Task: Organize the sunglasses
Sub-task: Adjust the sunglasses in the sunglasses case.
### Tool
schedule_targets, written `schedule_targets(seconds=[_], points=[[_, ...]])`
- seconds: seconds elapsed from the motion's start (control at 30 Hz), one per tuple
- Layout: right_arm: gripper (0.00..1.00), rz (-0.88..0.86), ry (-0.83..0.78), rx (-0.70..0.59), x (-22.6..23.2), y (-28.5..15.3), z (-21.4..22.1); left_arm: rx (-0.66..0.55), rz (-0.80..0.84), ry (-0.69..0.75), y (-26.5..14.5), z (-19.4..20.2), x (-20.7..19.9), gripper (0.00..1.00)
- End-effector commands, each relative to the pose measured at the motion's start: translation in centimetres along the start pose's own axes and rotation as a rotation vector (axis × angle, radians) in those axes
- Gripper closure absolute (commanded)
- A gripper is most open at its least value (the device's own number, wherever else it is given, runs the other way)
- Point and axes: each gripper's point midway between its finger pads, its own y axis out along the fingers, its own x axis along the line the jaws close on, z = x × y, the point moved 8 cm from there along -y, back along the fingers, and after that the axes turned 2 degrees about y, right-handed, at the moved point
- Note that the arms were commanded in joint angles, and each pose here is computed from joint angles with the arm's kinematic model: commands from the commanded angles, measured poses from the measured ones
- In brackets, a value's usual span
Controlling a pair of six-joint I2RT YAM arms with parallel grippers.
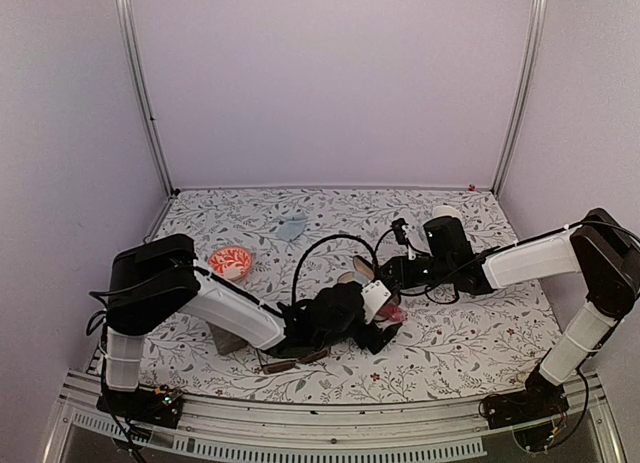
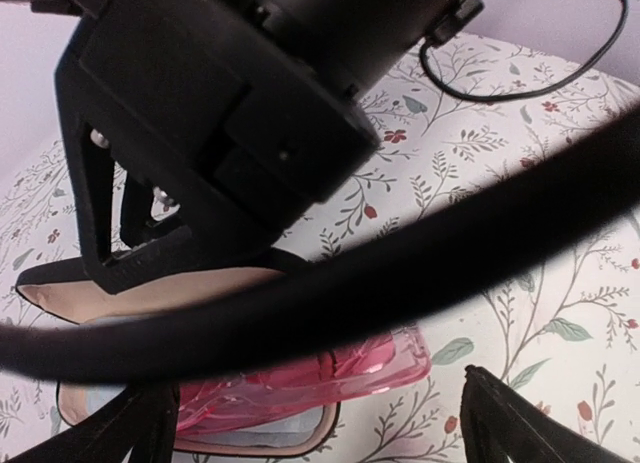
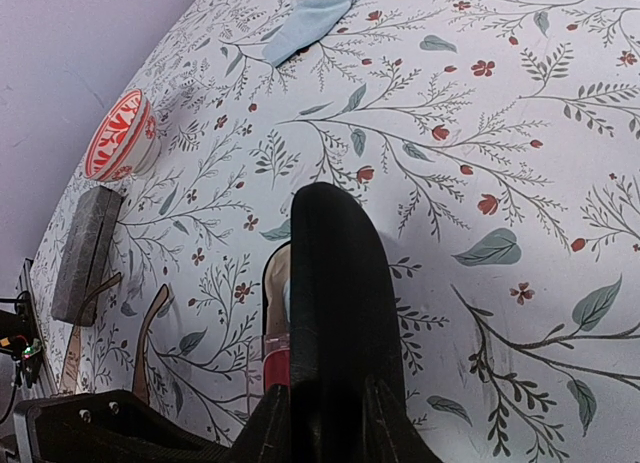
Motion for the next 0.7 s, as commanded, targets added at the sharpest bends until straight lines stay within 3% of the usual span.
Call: schedule_targets(seconds=[0.0,0.67], points=[[0.75,-0.010,0.006,0.026,0.2,0.4,0.4,-0.053,0.019,0.018,-0.2,-1.0,-0.9,0.01],[0.75,-0.017,0.006,0.029,0.2,0.4,0.5,0.012,-0.120,0.050,1.0,0.3,0.2,0.01]])
